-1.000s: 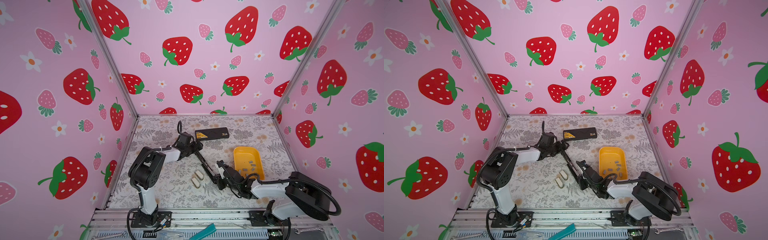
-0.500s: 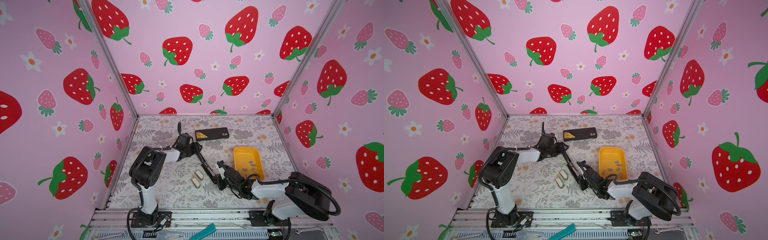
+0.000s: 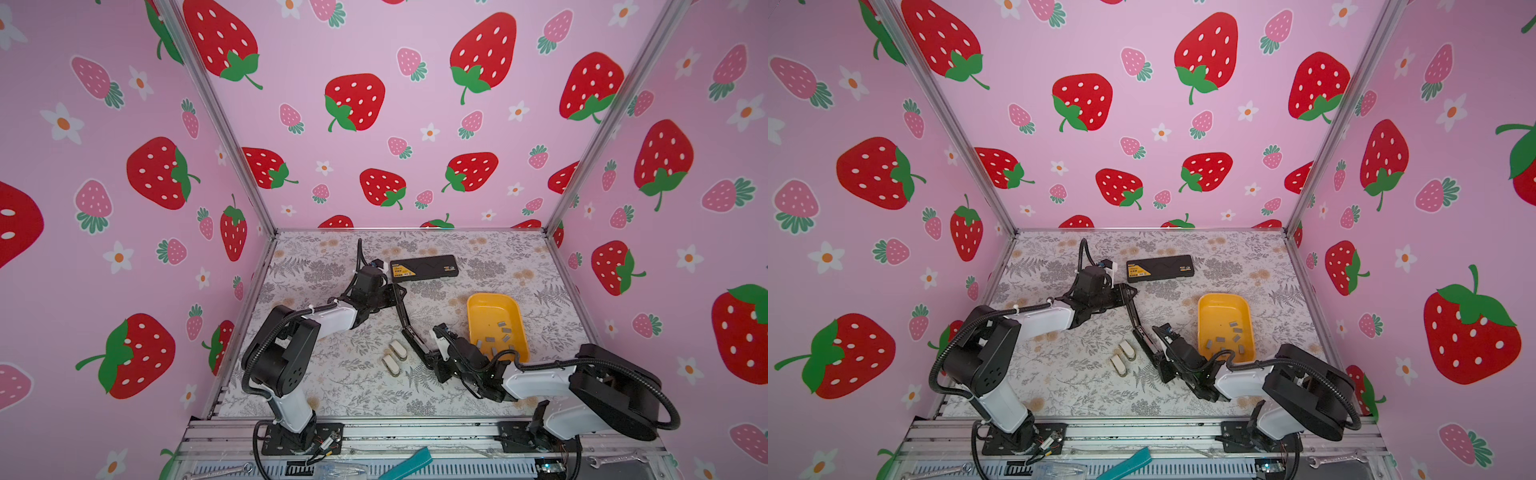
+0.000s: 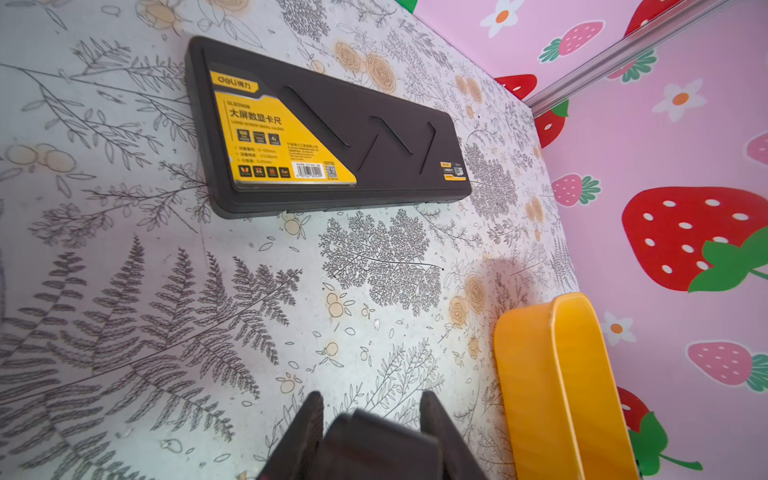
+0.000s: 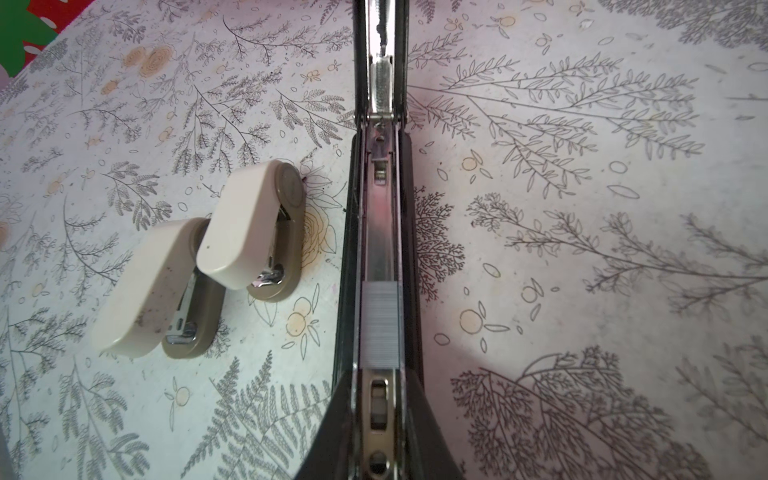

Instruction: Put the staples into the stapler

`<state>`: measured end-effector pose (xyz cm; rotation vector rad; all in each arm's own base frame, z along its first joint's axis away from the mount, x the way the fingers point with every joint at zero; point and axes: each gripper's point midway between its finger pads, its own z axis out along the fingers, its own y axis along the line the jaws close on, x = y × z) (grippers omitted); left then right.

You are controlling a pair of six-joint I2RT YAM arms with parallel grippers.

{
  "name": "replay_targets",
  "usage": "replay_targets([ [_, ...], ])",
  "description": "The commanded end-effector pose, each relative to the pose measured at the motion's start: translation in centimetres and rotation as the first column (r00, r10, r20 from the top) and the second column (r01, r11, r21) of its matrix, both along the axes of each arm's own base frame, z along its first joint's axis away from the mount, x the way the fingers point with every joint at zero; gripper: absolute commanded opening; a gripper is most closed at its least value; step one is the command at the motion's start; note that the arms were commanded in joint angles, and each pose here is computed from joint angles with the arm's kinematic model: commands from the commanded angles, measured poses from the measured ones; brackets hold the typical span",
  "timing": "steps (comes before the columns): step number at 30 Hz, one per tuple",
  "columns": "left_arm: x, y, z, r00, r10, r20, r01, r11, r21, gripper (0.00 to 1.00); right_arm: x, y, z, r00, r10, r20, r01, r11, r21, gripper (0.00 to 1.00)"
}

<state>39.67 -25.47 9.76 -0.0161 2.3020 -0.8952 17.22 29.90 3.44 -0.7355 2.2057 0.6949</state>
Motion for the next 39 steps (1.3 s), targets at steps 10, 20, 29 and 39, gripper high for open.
replay_targets([
  [10, -3.2, -2.6, 2.8, 0.971, -0.136, 0.199, 0.116, 0.988, 0.105, 0.36, -0.5, 0.4, 0.7, 0.997, 0.01, 0.071, -0.012, 1.0, 0.024, 0.12],
  [20, -4.7, -3.4, 3.3, 0.939, -0.181, 0.291, 0.102, 0.958, 0.267, 0.35, -1.1, -0.5, 1.8, 0.992, -0.007, 0.124, 0.0, 0.999, 0.055, 0.3],
  [29, -5.3, -3.6, 3.4, 0.928, -0.195, 0.318, 0.101, 0.953, 0.287, 0.34, -1.9, -1.3, 2.1, 0.991, -0.007, 0.137, -0.002, 0.998, 0.067, 0.38],
  [39, -5.7, -3.7, 3.8, 0.915, -0.21, 0.346, 0.113, 0.954, 0.279, 0.33, -2.6, -3.0, 1.6, 0.99, -0.024, 0.141, 0.016, 0.998, 0.057, 0.39],
])
